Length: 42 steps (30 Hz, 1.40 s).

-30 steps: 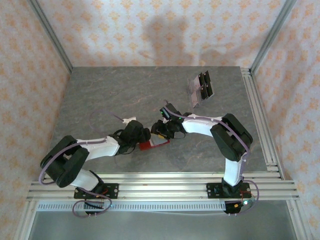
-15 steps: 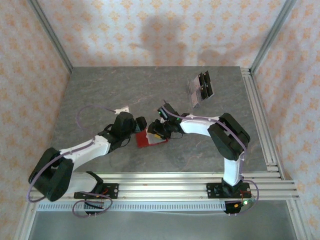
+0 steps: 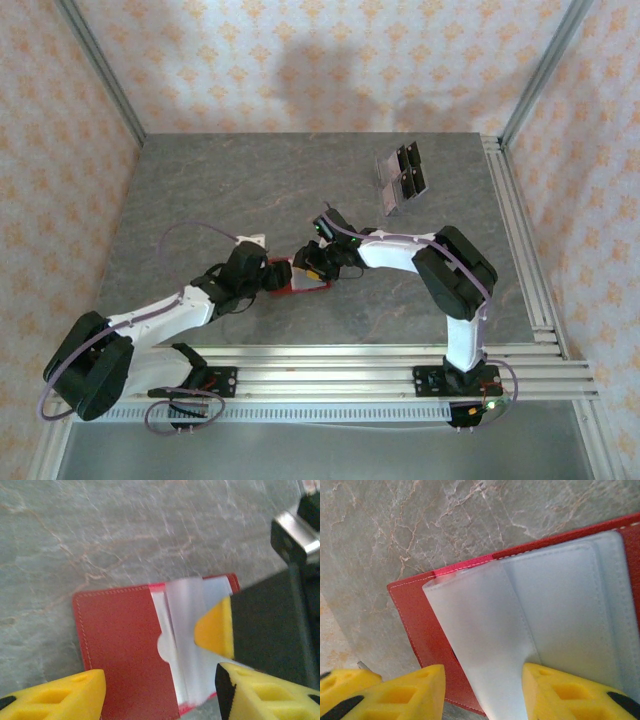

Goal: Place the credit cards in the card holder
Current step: Rotate the card holder at the center of the table.

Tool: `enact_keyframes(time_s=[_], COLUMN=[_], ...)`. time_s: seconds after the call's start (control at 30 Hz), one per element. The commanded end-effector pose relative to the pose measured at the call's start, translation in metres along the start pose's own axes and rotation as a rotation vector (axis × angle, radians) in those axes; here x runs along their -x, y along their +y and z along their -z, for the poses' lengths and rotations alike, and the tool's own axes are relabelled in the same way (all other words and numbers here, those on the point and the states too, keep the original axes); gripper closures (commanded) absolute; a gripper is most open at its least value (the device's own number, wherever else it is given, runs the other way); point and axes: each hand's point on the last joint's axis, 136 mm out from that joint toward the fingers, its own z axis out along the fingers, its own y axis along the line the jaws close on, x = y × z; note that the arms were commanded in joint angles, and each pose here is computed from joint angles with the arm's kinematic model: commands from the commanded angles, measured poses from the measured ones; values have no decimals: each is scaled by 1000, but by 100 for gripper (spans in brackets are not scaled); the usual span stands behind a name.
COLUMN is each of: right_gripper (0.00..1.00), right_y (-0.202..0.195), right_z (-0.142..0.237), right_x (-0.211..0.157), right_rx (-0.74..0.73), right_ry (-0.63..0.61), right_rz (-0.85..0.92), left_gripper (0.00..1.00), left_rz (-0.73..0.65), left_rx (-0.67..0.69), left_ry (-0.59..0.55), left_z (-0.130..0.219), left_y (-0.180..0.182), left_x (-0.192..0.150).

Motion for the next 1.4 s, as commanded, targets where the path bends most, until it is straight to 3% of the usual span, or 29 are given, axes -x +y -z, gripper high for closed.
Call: enact_keyframes(time_s=[0.0,0.6,0.8,1.13,1.37], right_gripper=[56,56,56,56,55], right_y=[7,8,10,29,15], right_z=[-4,-7,-6,13,34], right_x=[2,1,1,14,34], right_rx=[16,19,27,70,24], right_ry=[0,11,14,-29,-95], right_rz=[-5,-11,-9,-2,8], left_gripper=[41,41,42,48,48], left_rz=[-68,-158,-193,-258,-255], left_rx=[2,92,182,278,275], left_ry=[55,73,108,148,149], left_z=[-1,-27,-31,-37,-38], left_y=[-2,-7,0,5,4], left_x=[-17,-21,-24,-34,-33])
